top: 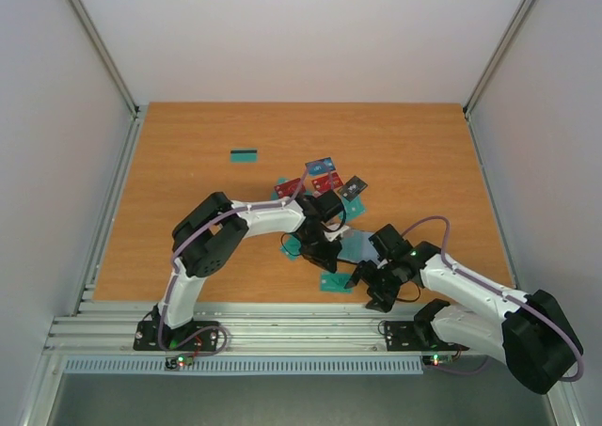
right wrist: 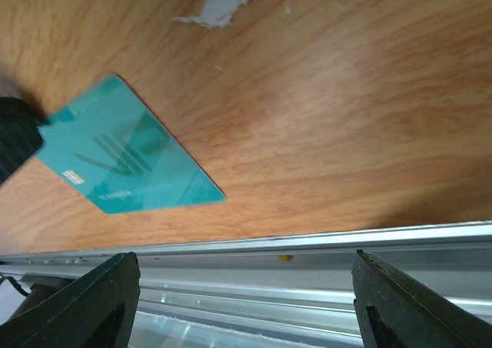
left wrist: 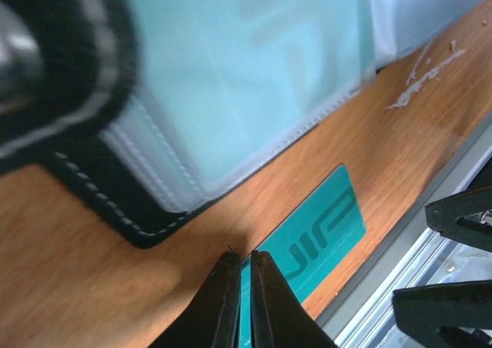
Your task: Put the credit cards into the card holder
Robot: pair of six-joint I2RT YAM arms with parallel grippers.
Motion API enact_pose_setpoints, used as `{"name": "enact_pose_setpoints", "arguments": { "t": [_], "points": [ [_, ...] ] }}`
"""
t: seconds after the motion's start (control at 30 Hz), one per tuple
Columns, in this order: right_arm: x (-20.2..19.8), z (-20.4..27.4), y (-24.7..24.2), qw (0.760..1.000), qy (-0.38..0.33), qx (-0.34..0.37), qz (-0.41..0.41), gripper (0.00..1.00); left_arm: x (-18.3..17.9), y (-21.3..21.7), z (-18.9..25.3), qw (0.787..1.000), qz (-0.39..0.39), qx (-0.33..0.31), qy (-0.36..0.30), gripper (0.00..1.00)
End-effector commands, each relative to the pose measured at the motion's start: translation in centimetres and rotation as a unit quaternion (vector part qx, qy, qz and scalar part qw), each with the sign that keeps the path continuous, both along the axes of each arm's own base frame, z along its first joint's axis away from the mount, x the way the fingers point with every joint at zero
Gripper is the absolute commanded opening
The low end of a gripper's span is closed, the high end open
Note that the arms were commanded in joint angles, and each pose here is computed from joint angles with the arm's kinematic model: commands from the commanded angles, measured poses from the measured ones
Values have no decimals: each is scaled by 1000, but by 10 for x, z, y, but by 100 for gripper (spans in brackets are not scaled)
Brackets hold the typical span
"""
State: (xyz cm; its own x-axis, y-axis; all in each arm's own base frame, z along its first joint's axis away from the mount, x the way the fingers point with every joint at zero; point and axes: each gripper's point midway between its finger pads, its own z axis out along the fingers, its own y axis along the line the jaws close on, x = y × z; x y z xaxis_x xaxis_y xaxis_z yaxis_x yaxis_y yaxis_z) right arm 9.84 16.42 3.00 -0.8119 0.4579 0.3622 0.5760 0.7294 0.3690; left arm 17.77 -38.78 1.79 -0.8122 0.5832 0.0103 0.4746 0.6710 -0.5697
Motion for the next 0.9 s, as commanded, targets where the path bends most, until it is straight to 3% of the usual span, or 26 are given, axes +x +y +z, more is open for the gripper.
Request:
{"name": "enact_pose_setpoints", "arguments": {
  "t": [0.0,0.37,0.6,0.87],
  "points": [
    [11,-3,6,999,-9,-3,-39,77,-10,-9,-8,1000,-17,-3,-1,7],
    [3,-23,17,999,11,-11,-38,76,-23,-1,-11,1000,-2,19,10,6],
    [0,-29,26,1000,8,-3,-17,73,-20,-3,15,1000,1,-2,-8,6],
    [5,-31,30,1000,-8,7,-11,66,-31,10,-10,1000,4,16,15,6]
  ]
}}
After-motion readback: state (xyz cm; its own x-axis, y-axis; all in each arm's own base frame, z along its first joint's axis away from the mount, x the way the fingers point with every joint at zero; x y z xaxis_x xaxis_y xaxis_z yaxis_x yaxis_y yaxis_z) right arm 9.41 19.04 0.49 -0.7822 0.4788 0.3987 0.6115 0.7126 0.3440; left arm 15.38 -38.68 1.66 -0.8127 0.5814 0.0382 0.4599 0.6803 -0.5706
